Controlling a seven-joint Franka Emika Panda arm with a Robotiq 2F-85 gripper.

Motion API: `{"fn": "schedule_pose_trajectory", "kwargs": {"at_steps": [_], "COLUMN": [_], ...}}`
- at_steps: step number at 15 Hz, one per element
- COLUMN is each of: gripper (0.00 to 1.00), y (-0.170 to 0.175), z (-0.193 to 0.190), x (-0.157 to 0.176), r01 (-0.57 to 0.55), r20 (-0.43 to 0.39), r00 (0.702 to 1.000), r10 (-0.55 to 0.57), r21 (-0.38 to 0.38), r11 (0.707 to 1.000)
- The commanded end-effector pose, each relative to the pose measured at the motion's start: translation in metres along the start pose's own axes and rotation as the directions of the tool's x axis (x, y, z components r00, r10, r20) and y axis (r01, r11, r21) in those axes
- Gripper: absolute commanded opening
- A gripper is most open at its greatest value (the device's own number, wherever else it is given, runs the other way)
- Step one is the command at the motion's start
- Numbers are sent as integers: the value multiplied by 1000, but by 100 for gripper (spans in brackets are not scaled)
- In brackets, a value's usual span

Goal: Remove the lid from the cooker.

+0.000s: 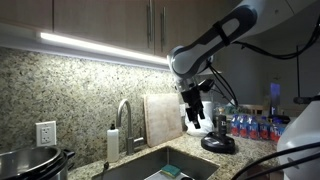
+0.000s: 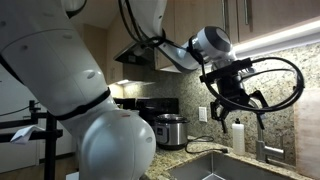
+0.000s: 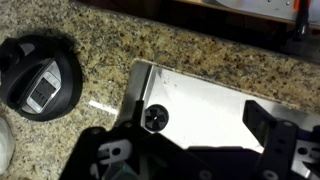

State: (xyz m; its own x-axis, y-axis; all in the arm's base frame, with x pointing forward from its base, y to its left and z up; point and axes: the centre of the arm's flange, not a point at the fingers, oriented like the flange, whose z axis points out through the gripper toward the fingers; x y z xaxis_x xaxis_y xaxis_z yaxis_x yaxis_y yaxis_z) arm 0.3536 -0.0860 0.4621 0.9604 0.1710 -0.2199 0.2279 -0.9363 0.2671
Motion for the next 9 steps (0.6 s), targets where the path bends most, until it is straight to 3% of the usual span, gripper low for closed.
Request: {"fn": "schedule_pose_trajectory", "kwargs": {"at_steps": [1, 6, 9], "gripper": [100, 100, 100], "y": [-23, -13, -11], "z": [-30, -44, -50], "x": [-24, -91, -105], "r01": [-75, -202, -232], "r20": [-100, -76, -135], "r00": [992, 970, 944], "r10": [78, 230, 300], "r21": [38, 277, 377], "r11": [996, 940, 897]}}
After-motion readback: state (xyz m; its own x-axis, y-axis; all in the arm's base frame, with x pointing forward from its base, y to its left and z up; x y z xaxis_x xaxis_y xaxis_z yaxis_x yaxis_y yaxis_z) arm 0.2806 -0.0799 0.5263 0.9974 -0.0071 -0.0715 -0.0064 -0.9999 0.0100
